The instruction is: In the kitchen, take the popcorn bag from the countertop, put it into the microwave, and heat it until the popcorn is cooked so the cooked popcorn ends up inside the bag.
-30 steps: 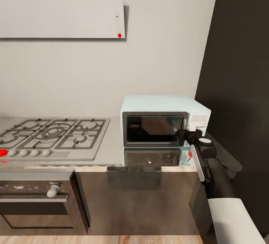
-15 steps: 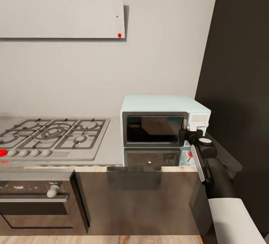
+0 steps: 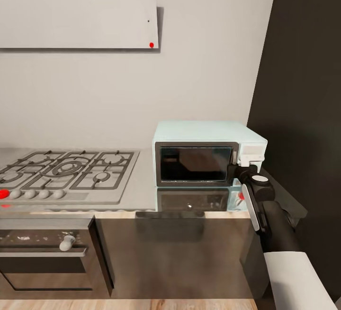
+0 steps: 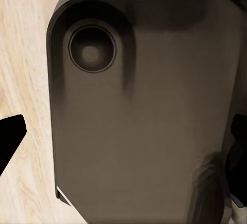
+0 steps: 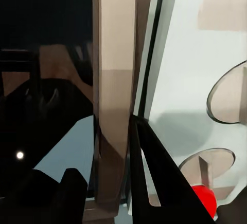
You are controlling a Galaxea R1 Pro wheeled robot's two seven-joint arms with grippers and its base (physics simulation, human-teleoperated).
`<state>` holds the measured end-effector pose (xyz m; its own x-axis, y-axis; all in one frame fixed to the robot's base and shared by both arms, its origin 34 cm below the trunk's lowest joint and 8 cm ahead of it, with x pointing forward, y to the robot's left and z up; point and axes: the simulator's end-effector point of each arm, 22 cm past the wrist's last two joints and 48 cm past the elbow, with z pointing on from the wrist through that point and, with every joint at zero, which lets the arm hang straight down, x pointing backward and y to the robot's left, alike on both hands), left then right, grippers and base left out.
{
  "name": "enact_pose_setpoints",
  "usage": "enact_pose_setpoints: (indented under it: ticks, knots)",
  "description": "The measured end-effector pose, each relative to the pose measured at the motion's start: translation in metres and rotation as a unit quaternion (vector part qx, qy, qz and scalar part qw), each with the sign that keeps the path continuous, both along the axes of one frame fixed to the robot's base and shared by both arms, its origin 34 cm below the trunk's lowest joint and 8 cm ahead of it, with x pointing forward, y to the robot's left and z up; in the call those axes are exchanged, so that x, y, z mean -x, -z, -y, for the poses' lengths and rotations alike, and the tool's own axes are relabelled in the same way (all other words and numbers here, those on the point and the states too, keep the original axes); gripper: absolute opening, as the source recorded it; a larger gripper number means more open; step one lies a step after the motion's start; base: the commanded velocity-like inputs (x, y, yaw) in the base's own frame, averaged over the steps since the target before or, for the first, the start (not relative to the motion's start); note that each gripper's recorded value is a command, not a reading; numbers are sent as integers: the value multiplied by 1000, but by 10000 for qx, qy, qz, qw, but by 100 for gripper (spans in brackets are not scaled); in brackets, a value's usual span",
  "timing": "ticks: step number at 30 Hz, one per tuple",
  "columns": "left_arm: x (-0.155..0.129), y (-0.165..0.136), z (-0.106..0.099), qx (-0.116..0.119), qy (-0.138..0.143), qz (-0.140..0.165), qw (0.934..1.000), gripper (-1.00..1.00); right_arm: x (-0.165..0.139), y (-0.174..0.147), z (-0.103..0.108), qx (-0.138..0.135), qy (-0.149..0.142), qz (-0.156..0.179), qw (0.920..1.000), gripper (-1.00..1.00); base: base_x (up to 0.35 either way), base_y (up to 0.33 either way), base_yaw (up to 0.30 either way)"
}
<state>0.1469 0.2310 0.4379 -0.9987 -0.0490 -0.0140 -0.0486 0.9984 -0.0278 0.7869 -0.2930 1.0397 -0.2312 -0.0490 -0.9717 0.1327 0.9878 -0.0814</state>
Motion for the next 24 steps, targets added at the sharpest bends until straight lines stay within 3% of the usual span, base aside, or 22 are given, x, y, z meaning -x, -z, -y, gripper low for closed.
enact_pose_setpoints:
  ticks: [24]
  knots:
    - [0,0,1,4,-1,-1,10000,100,3,1,28,-163,289,8,9994,-100,-152,86,0]
